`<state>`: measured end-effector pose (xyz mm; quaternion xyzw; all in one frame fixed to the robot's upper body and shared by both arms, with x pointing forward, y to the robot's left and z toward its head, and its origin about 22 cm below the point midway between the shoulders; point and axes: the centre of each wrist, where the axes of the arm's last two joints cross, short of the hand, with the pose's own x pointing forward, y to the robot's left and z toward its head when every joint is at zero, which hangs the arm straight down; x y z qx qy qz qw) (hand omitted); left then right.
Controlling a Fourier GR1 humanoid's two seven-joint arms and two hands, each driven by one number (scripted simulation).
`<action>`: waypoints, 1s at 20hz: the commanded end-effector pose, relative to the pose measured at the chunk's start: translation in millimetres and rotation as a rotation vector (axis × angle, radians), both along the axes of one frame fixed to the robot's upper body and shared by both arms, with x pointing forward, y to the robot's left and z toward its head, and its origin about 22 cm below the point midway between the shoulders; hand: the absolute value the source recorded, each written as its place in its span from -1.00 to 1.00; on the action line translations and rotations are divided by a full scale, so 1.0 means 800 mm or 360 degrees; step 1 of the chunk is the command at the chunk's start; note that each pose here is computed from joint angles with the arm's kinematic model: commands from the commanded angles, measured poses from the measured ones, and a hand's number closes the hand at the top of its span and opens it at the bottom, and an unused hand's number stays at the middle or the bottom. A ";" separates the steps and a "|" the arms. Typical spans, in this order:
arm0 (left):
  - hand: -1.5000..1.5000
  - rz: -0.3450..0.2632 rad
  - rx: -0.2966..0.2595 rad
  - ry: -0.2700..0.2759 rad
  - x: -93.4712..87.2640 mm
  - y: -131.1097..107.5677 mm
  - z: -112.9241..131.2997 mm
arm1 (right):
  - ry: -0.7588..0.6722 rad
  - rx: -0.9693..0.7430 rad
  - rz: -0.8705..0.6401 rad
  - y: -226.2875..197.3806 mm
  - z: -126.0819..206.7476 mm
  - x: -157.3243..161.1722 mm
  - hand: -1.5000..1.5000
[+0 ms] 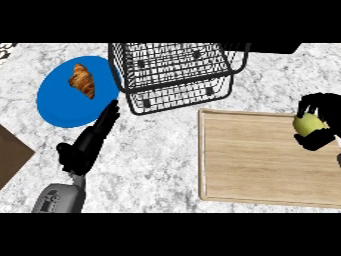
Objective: Pick the lemon from the tray and place it in the tiered basket
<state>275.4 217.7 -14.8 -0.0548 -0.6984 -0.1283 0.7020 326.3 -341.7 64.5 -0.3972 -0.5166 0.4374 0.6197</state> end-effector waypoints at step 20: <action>0.00 0.0039 -0.0001 0.0037 -0.012 -0.010 -0.005 | -0.0350 0.0738 0.0645 0.111 0.260 0.156 1.00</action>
